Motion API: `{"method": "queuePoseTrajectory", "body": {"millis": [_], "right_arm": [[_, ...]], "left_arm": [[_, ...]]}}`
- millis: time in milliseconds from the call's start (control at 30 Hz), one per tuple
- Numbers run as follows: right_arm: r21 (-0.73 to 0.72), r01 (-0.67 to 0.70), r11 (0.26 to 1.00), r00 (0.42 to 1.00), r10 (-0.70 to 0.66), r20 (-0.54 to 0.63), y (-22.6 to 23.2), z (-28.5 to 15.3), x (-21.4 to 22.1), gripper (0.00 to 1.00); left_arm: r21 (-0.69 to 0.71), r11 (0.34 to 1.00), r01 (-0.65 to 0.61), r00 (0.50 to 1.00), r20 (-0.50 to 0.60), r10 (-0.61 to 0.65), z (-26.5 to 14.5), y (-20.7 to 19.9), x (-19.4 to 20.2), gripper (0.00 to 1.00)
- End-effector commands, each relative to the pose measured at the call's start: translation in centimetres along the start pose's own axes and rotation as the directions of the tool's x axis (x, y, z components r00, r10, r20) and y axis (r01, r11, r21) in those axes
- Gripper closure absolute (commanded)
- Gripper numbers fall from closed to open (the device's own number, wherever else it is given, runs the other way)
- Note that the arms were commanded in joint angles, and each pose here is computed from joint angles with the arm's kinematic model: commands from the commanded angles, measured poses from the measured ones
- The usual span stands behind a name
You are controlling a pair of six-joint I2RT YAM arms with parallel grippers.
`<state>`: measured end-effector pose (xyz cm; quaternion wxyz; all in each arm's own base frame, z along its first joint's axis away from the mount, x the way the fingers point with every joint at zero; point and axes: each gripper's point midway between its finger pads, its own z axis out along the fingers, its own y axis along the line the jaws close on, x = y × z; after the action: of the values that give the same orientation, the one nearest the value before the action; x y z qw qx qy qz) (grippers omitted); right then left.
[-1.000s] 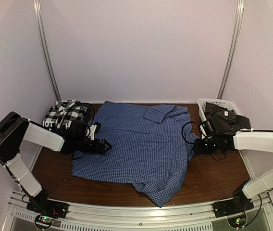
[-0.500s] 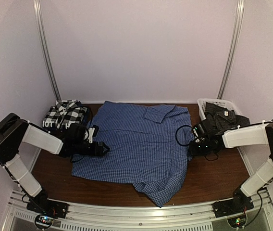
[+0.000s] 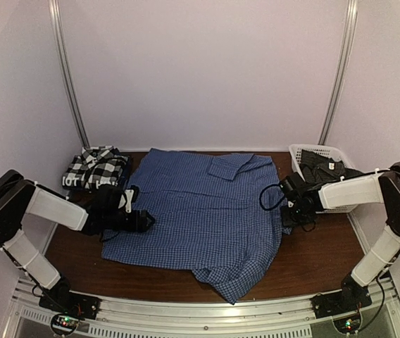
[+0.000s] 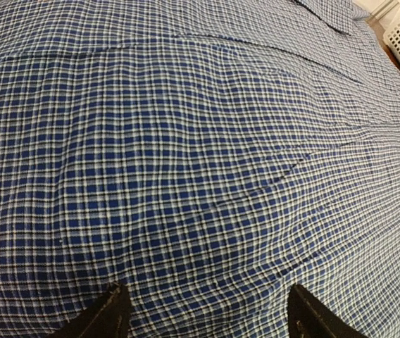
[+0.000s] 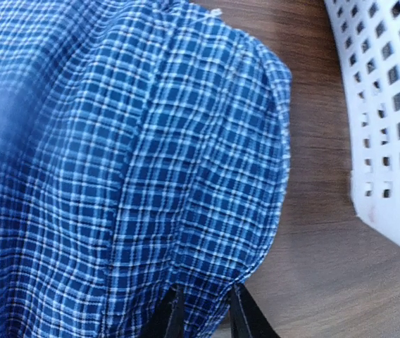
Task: Fold and stack the long sleeve shirts
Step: Adjust the flattened shirt at the center of the board.
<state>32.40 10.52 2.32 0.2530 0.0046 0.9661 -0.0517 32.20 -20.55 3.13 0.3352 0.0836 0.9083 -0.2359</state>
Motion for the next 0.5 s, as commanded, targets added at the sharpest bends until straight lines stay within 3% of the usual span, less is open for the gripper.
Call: {"method": "queuePoseTrajectory", "body": {"millis": [0,267,467], "right_arm": [[0.205,0.048,0.978,0.998,-0.04,-0.042,-3.8,-0.7,-0.3,0.77],[0.247,0.079,0.966,0.995,-0.063,-0.071,-4.8,-2.0,-1.0,0.79],[0.057,0.054,0.997,0.999,-0.054,0.004,-1.6,-3.7,-2.4,0.8]], "left_arm": [[-0.13,0.992,0.008,0.993,-0.112,-0.023,-1.0,3.0,4.3,0.22],[-0.171,0.983,0.073,0.993,-0.084,-0.088,-2.6,3.8,5.1,0.23],[-0.208,0.973,0.099,0.994,-0.016,-0.104,-3.5,4.3,3.9,0.24]]}}
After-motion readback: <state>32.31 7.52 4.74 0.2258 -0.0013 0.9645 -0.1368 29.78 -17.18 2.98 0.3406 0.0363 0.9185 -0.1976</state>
